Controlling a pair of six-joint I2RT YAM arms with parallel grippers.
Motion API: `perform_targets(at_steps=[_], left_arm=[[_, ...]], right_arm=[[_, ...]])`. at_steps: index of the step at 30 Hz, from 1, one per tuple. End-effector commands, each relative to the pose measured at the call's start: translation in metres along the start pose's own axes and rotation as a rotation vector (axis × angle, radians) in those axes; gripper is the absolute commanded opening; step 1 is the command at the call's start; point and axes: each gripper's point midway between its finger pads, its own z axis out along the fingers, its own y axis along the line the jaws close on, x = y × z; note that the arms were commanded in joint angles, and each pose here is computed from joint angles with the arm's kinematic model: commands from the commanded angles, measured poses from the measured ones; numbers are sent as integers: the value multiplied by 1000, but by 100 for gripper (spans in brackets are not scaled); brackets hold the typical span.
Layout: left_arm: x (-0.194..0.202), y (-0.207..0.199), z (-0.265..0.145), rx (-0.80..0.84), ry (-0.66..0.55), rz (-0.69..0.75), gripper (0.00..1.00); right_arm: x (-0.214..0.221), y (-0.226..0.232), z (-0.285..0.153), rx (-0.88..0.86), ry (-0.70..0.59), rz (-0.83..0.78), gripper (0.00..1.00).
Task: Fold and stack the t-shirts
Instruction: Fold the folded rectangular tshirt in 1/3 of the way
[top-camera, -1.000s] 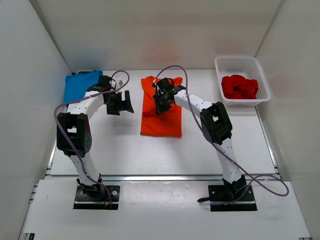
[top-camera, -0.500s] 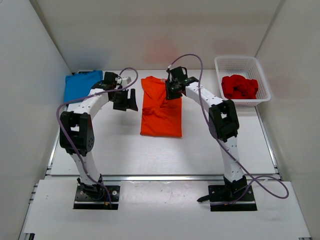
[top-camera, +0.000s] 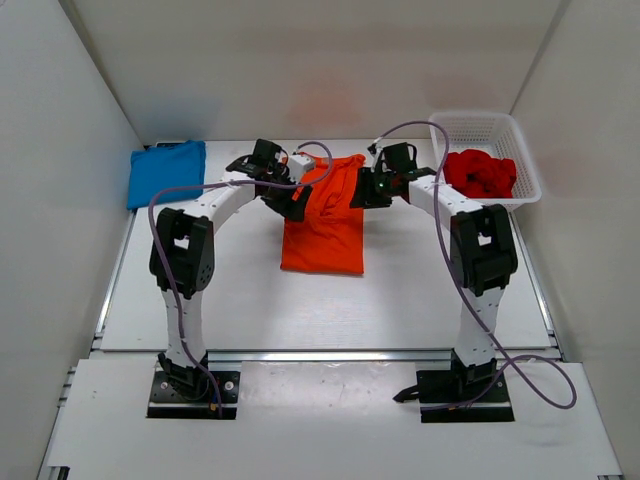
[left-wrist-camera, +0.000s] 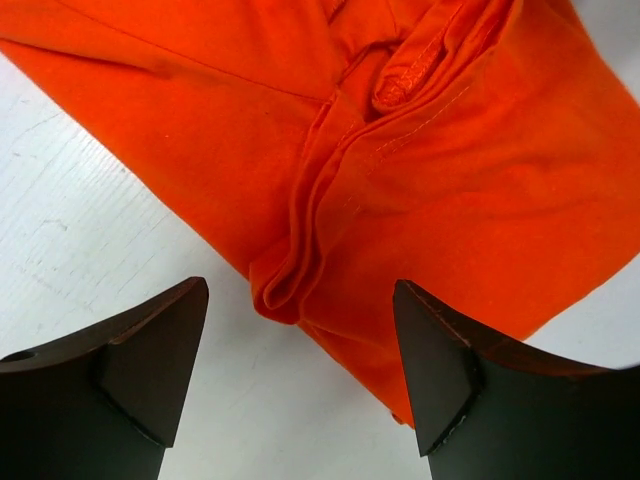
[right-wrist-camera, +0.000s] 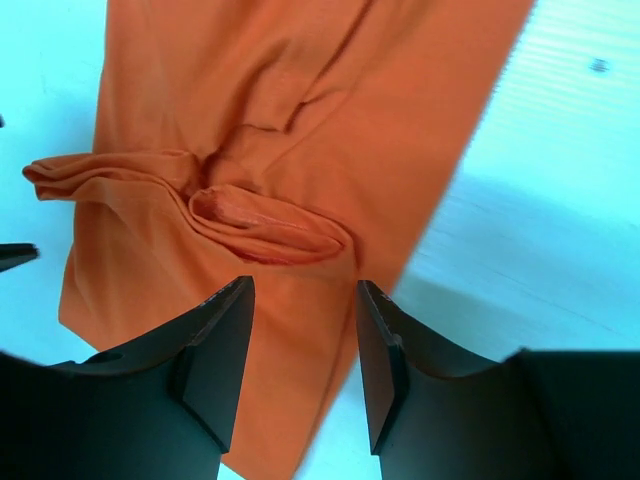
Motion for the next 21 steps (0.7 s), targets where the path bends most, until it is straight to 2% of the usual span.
perform_targets(at_steps=[1,5,9,21], left_arm=[[-6,15,-3,-33,-11,64,85],[6,10,2,-8,21,76,80],[17,10,12,-22,58,86,74],[23,2,19,26,81,86,52]], right_arm=[[-17,18,16,-93,-30,-56,43],[-3,12,31,-78,45,-46,44],[2,8,39,-77,65,-43,45],[18,18,21,-116,41,-30,51]])
